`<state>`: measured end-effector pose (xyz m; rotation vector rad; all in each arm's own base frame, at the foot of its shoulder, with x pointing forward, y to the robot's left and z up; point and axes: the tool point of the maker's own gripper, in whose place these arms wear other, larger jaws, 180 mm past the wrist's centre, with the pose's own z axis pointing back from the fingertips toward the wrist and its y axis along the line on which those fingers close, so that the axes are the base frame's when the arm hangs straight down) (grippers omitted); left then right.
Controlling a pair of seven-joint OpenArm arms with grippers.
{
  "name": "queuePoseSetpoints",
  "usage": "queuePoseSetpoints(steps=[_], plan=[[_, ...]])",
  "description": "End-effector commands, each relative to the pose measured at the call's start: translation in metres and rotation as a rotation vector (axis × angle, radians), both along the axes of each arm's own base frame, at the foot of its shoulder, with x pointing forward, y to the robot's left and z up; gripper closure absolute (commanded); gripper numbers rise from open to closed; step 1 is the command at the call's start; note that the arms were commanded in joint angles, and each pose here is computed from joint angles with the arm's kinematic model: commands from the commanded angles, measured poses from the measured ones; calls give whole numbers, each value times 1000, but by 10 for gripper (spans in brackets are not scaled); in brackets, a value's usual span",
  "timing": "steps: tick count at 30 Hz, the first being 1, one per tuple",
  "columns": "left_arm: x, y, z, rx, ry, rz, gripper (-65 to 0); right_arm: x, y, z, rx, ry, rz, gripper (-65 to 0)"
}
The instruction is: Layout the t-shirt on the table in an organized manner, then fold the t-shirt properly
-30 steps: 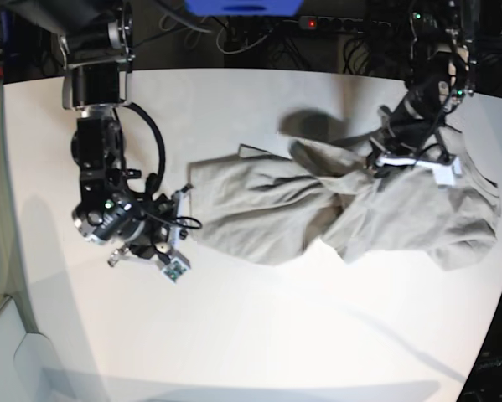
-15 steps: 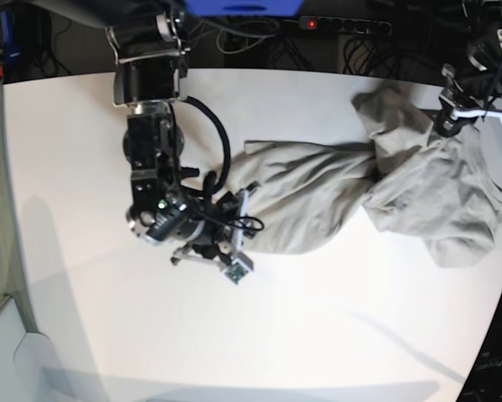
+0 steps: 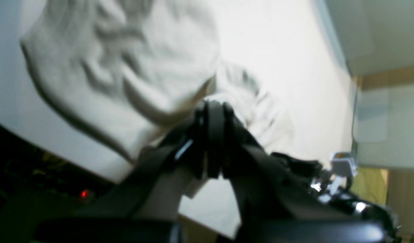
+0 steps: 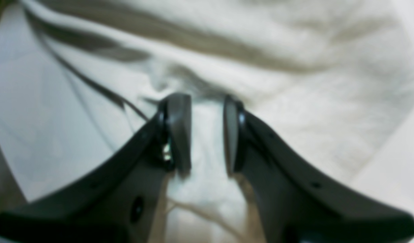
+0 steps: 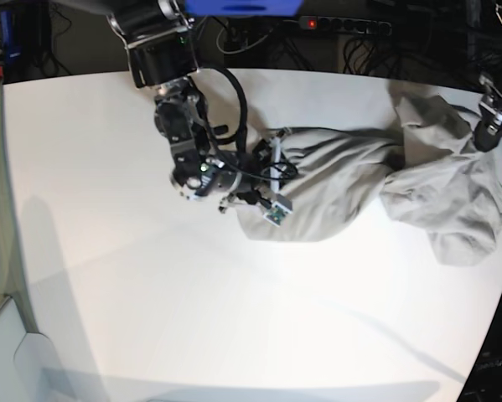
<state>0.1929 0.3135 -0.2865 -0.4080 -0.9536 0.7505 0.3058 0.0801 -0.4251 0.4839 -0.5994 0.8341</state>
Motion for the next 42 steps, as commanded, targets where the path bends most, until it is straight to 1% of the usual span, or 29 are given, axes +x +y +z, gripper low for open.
queuePoseSetpoints(steps=[1, 3, 6, 8, 10, 12, 15, 20, 24, 26, 27, 30, 33, 35, 37, 38, 40, 42], plan=[[1, 6, 13, 22, -29, -10, -4, 15, -6, 4, -12, -21, -6, -181], [1, 10, 20, 50, -49, -19, -4, 19, -11, -9, -15, 5, -10, -181], [-2, 17, 16, 55, -53, -21, -4, 37, -34, -16, -5, 15, -73, -181], [-6, 22, 9, 44, -40, -14, -4, 51, -48, -13, 22, 11, -135, -181], [-10, 24, -1, 27, -14, -18, -4, 70, -71, -7, 34, -12, -202, -181], [-11, 24, -4, 23, -9, -27, -4, 84, -84, -1, 41, -34, -235, -181], [-8, 22, -4, 25, -17, -59, -4, 107, -107, 15, 57, -89, -292, -181], [-10, 30, 0, 48, -24, -88, -4, 146, -143, 52, 142, -193, -426, -181], [-16, 40, -12, 15, 4, -59, -4, 171, -167, 82, 196, -250, -515, -181], [-17, 41, -15, 4, 10, -55, -4, 177, -174, 90, 196, -258, -532, -183], [-16, 41, -15, 3, 9, -56, -4, 179, -176, 94, 185, -253, -533, -185], [-16, 39, -16, -2, 7, -55, -4, 176, -181, 102, 114, -240, -520, -186], [-11, 39, -14, -5, -10, -52, -4, 168, -162, 104, 62, -198, -474, -190], [-11, 39, -14, -4, -9, -52, -4, 160, -139, 101, -2, -169, -391, -212], [-10, 39, -14, -3, -10, -53, -4, 149, -114, 94, -83, -153, -282, -248], [-10, 39, -14, -3, -10, -53, -4, 145, -100, 92, -110, -152, -232, -262], [-10, 38, -14, -5, -9, -55, -4, 137, -72, 91, -139, -166, -139, -290], [-7, 33, -16, -11, -10, -67, -4, 130, -50, 92, -146, -177, -80, -318]])
